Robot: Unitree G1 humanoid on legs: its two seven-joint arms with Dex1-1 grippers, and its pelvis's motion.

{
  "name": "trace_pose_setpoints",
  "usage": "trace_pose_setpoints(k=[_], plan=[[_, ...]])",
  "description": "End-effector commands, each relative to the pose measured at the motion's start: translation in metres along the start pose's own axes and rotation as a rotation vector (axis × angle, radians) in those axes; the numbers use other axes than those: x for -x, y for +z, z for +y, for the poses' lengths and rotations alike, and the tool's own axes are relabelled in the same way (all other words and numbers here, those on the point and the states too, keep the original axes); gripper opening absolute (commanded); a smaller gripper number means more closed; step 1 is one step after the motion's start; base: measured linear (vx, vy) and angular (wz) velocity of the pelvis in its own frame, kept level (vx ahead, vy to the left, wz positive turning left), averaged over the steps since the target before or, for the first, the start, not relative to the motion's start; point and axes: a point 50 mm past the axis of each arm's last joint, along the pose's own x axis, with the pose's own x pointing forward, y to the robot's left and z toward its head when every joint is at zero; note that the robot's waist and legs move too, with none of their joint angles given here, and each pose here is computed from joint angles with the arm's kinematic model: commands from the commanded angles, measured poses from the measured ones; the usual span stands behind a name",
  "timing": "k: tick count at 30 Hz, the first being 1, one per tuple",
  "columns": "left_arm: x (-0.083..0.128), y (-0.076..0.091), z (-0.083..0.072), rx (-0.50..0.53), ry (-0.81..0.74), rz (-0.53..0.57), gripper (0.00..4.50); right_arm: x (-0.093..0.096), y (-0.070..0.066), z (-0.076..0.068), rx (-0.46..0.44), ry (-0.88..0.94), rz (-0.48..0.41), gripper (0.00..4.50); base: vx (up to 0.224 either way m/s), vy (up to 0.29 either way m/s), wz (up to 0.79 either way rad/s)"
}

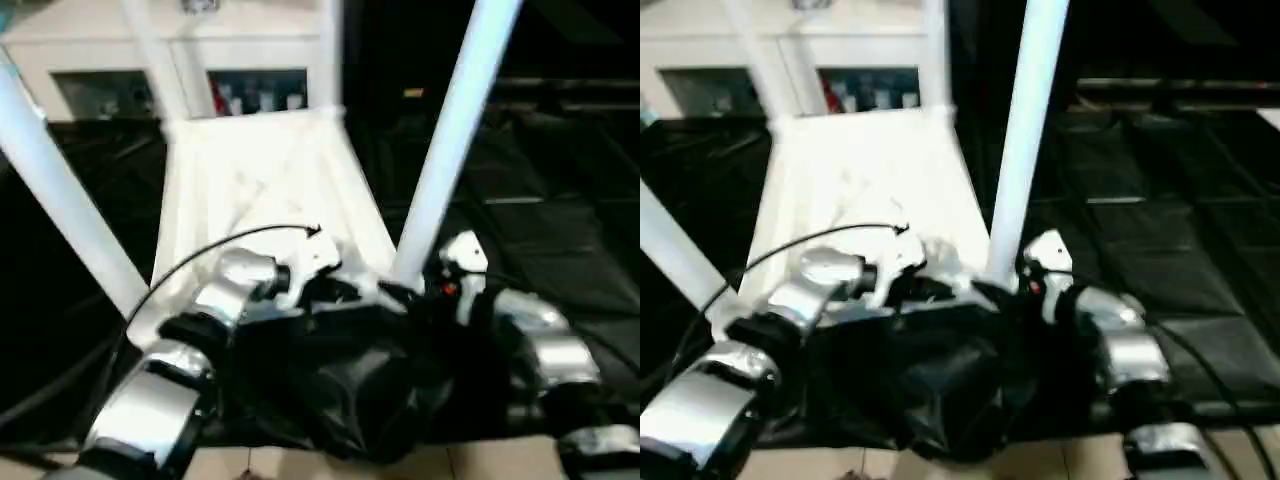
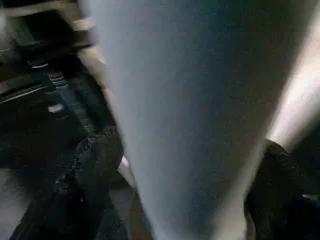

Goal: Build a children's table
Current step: Rotate leg to tighten

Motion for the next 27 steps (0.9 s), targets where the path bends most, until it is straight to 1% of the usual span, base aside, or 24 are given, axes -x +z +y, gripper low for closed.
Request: trace_pose_setpoints(k=[1,2,3,5,6,8,9,11,17,18,19,20,21,22,23,24,25,27], plan=[[-0.003,0.005,-0.005,-0.03,-0.086,-0.016,0.0,-0.001,0.001,0.006,-0.003,0.097,0.022,3.63,0.0,0.0,0.0],[-0.003,0.005,-0.005,-0.03,-0.086,-0.016,0.0,-0.001,0.001,0.006,-0.003,0.097,0.022,3.63,0.0,0.0,0.0],[0.002,0.002,-0.008,-0.021,-0.121,-0.011,0.0,0.007,-0.001,0.004,-0.004,0.119,0.055,3.63,0.0,0.0,0.0],[0.005,0.001,-0.009,-0.018,-0.14,-0.008,0.0,0.011,-0.001,0.003,-0.007,0.137,0.07,3.63,0.0,0.0,0.0],[0.007,-0.001,-0.01,-0.016,-0.145,-0.007,0.0,0.013,0.0,0.004,-0.007,0.159,0.076,3.39,0.0,0.0,0.0],[0.007,-0.001,-0.01,-0.015,-0.146,-0.007,0.0,0.014,0.0,0.005,-0.008,0.166,0.078,3.39,0.0,0.0,0.0],[0.007,-0.001,-0.01,-0.014,-0.147,-0.007,0.0,0.014,0.0,0.005,-0.006,0.171,0.079,3.19,0.0,0.0,0.0],[0.008,-0.001,-0.01,-0.014,-0.152,-0.009,0.0,0.013,0.0,0.006,-0.011,0.179,0.076,2.98,0.0,0.0,0.0],[0.007,0.0,-0.009,-0.019,-0.127,-0.016,0.0,0.009,0.0,0.01,-0.028,0.186,0.049,2.62,0.0,0.0,0.0],[0.005,0.001,-0.006,-0.021,-0.082,-0.016,0.0,0.007,-0.003,0.01,-0.035,0.154,0.046,2.6,0.0,0.0,0.0],[0.005,0.001,-0.006,-0.021,-0.071,-0.015,0.0,0.006,-0.003,0.01,-0.036,0.147,0.045,2.58,0.0,0.0,0.0],[0.0,0.002,0.003,-0.009,0.054,-0.011,0.0,0.001,-0.012,0.006,-0.04,0.015,0.061,2.57,0.0,0.0,0.0],[-0.001,0.003,0.005,-0.004,0.091,-0.01,0.0,-0.001,-0.015,0.004,-0.039,-0.034,0.069,2.56,0.0,0.0,0.0],[-0.001,0.003,0.005,-0.004,0.091,-0.01,0.0,-0.001,-0.015,0.004,-0.039,-0.034,0.069,2.56,0.0,0.0,0.0],[-0.004,0.006,0.009,0.004,0.151,-0.023,0.0,-0.003,-0.02,0.0,-0.06,-0.133,0.074,2.56,0.0,0.0,0.0],[-0.012,0.012,0.013,0.016,0.228,-0.056,0.0,-0.009,-0.029,-0.003,-0.118,-0.29,0.065,2.54,0.0,0.0,0.0],[-0.017,0.017,0.015,0.026,0.266,-0.079,0.0,-0.014,-0.034,-0.003,-0.16,-0.376,0.054,2.54,0.0,0.0,0.0],[-0.019,0.018,0.014,0.028,0.268,-0.086,0.0,-0.016,-0.035,-0.002,-0.169,-0.389,0.049,2.54,0.0,0.0,0.0]])
